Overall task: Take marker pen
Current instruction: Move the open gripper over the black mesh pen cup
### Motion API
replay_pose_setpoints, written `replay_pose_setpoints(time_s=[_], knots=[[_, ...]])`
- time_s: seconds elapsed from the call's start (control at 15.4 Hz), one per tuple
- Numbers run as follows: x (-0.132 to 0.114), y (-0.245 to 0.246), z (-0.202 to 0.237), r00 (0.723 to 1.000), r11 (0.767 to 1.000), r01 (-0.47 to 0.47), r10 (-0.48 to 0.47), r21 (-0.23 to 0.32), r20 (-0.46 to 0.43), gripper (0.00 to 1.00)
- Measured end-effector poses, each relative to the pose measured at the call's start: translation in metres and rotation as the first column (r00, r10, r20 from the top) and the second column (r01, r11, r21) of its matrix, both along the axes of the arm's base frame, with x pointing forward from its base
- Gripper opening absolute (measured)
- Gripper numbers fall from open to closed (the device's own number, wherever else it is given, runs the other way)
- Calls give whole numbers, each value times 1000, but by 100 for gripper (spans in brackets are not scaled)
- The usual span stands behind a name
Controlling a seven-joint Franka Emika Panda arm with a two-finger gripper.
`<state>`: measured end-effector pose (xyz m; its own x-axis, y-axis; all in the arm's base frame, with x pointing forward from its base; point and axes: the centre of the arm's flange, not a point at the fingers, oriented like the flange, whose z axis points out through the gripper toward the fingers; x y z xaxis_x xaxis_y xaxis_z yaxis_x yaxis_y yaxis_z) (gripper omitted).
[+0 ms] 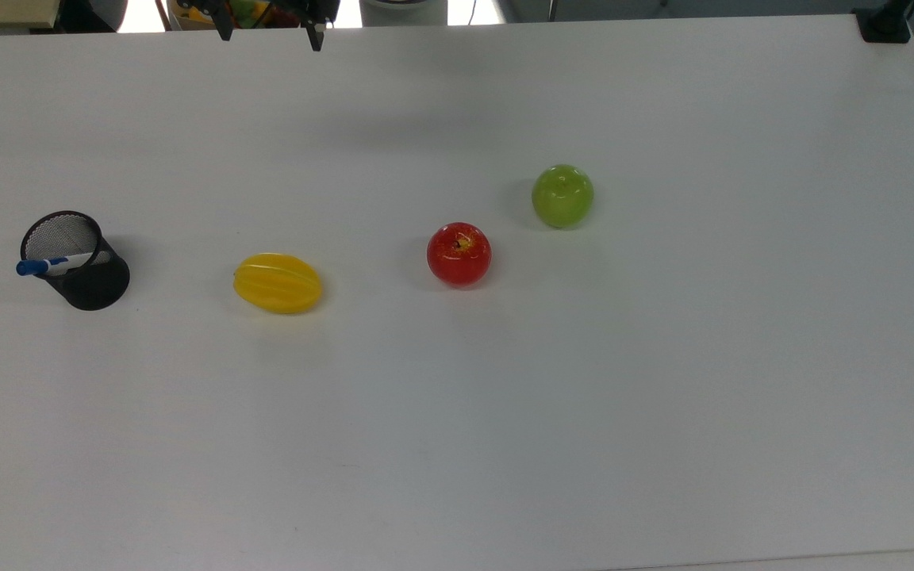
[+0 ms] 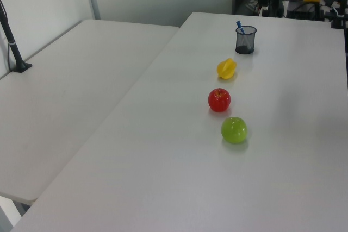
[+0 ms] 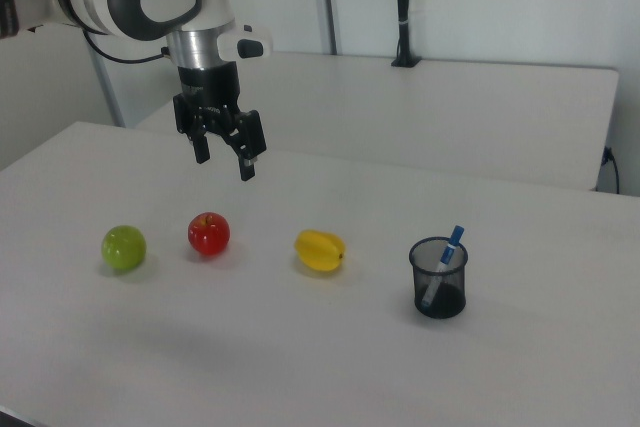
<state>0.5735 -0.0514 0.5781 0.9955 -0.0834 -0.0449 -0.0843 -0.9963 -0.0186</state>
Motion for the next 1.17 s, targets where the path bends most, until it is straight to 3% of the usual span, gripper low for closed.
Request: replay_pose_setpoints(time_s=[0.52, 0.91, 1.17], knots=[[5, 3, -8, 1000, 1000, -6, 6, -5, -4, 100], [19, -15, -3, 994, 999, 30, -28, -18, 106, 100], [29, -52, 6, 970, 995, 94, -84, -31, 229, 100]])
